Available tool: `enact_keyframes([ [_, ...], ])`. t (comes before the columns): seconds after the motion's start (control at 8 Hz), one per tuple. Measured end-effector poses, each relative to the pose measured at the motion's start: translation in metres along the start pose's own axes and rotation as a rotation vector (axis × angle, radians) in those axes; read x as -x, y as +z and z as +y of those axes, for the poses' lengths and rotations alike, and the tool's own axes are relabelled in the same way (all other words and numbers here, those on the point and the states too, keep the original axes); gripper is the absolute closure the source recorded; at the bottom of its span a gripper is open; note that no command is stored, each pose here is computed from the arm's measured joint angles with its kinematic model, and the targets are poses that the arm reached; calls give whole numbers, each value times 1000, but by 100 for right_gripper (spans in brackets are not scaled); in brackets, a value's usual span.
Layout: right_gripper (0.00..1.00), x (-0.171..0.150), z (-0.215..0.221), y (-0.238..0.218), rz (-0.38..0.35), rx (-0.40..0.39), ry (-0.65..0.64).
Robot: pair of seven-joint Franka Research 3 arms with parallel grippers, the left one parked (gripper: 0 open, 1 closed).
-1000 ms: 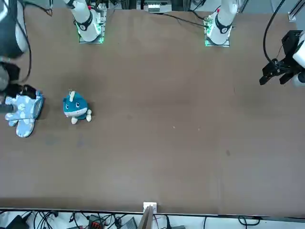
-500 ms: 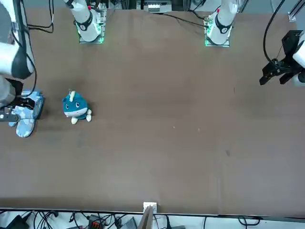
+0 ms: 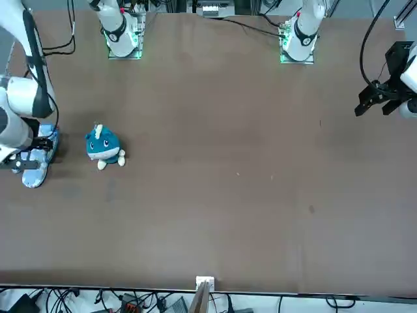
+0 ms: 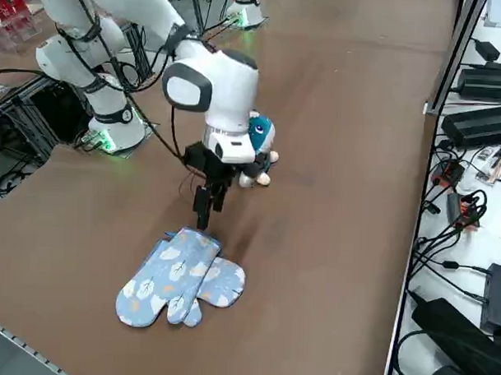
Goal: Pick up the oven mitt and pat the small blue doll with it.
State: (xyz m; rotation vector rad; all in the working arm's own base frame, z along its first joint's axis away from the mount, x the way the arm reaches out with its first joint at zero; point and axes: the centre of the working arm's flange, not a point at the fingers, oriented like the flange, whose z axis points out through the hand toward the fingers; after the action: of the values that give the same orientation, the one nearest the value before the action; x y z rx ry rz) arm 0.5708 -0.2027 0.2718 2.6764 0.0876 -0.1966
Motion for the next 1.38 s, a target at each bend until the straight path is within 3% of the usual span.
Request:
enact_keyframes([
  [0.38,8,-1,-14,32,-15,97,58],
  [1.12,12,-2,-29,56,-35,143,43],
  [1.38,15,2,-32,66,-72,166,48],
])
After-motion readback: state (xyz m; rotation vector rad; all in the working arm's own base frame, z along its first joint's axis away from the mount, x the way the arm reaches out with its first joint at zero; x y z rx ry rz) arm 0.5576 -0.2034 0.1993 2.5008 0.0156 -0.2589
